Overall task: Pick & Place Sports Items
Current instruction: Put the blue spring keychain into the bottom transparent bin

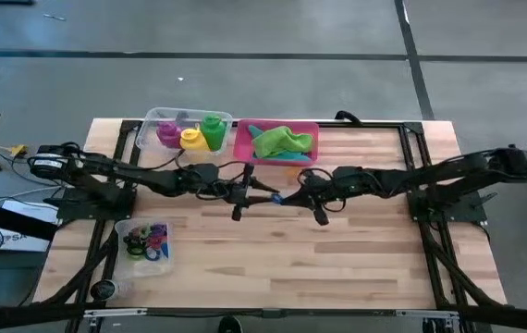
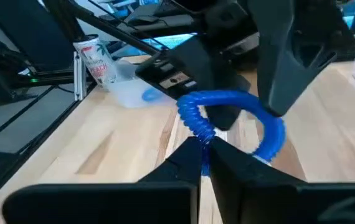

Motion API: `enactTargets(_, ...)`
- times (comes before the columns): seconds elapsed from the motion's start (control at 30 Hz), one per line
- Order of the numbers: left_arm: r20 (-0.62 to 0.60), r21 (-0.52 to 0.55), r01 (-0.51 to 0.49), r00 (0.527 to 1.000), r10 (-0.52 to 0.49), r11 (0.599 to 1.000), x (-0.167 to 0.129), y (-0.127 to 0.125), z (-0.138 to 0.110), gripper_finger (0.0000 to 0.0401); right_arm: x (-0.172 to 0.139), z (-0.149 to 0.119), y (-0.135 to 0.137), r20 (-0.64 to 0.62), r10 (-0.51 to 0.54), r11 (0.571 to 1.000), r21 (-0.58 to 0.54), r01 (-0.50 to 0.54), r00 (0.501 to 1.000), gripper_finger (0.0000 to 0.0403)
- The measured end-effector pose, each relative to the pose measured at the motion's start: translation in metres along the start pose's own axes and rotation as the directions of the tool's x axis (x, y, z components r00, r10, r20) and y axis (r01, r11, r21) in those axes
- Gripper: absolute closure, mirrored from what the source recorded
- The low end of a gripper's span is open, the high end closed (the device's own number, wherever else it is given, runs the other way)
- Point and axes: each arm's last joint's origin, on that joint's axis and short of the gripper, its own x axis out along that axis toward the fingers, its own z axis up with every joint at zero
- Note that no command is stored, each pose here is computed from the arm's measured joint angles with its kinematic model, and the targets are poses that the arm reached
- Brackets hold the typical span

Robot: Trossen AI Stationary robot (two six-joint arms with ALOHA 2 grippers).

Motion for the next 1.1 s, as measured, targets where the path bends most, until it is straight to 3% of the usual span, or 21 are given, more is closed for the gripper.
enactTargets(0.23,-0.011,0.000,0.007,1.000,-0.007,1.000,0.000,-0.001,-0.001,0.0392,0.000,0.000,0.000,0.000,-0.008,1.000,-0.004,0.008,1.000,0.0402)
enactTargets(0.63,-0.022,-0.035,0.012,1.000,-0.013,0.999,0.000,-0.001,-0.002,0.0397,0.000,0.000,-0.001,0.002,-0.027,0.999,0.016,0.027,1.000,0.0398)
enactTargets(0.87,-0.076,-0.049,0.008,0.997,-0.012,0.999,0.000,-0.003,-0.006,0.0398,0.000,0.001,-0.001,0.011,-0.025,0.999,0.036,0.025,1.000,0.0315)
enactTargets(1.1,-0.175,-0.141,0.031,0.983,-0.056,0.989,-0.012,-0.002,-0.003,0.0398,0.000,0.004,0.000,0.051,-0.021,0.999,0.044,0.019,0.998,0.0229)
